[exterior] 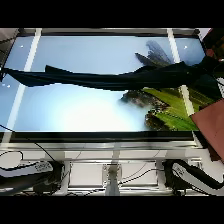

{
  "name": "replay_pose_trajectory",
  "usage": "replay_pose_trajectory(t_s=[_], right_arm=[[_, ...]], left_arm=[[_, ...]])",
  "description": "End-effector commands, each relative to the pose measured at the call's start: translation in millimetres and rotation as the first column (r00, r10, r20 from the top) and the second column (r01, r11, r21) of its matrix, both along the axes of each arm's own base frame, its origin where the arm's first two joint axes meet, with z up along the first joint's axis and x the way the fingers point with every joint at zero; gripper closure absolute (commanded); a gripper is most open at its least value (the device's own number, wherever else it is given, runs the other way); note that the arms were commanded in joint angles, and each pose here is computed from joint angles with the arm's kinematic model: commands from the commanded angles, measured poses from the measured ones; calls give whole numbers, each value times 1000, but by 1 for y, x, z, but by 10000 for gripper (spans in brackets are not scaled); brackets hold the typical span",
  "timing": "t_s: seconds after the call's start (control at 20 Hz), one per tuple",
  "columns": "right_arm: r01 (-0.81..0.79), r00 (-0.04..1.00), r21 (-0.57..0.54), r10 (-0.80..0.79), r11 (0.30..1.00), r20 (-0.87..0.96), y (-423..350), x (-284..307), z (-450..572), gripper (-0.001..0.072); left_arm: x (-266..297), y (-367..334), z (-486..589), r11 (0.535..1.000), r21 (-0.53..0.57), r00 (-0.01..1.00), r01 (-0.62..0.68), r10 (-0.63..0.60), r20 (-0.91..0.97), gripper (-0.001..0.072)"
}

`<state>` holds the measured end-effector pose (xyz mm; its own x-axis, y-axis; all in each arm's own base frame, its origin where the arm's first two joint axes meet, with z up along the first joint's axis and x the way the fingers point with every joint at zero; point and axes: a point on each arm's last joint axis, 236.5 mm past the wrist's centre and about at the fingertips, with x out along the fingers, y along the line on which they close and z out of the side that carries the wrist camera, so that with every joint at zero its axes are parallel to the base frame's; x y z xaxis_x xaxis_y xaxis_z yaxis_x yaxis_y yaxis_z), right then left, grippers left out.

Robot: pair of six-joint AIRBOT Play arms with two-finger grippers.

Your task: Fold the clothes and pants, and hang the long-sleeved shirts on hangers.

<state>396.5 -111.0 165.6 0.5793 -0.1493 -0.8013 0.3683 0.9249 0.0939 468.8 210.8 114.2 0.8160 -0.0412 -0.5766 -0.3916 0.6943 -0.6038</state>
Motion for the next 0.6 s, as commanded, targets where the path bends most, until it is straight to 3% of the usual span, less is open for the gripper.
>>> replay_pose_trajectory(t_s=[0.0,0.2,0.55], right_arm=[[-64,949,32,71,997,-306,11,-67,-23,676],[-93,858,77,119,993,-500,18,-112,-79,677],[-41,773,144,122,989,-622,44,-193,-140,677]], left_arm=[[-48,1,-28,985,107,950,139,-101,-295,679],[-125,33,-76,952,200,769,232,-53,-637,678],[-204,42,-130,941,157,522,301,-24,-853,679]])
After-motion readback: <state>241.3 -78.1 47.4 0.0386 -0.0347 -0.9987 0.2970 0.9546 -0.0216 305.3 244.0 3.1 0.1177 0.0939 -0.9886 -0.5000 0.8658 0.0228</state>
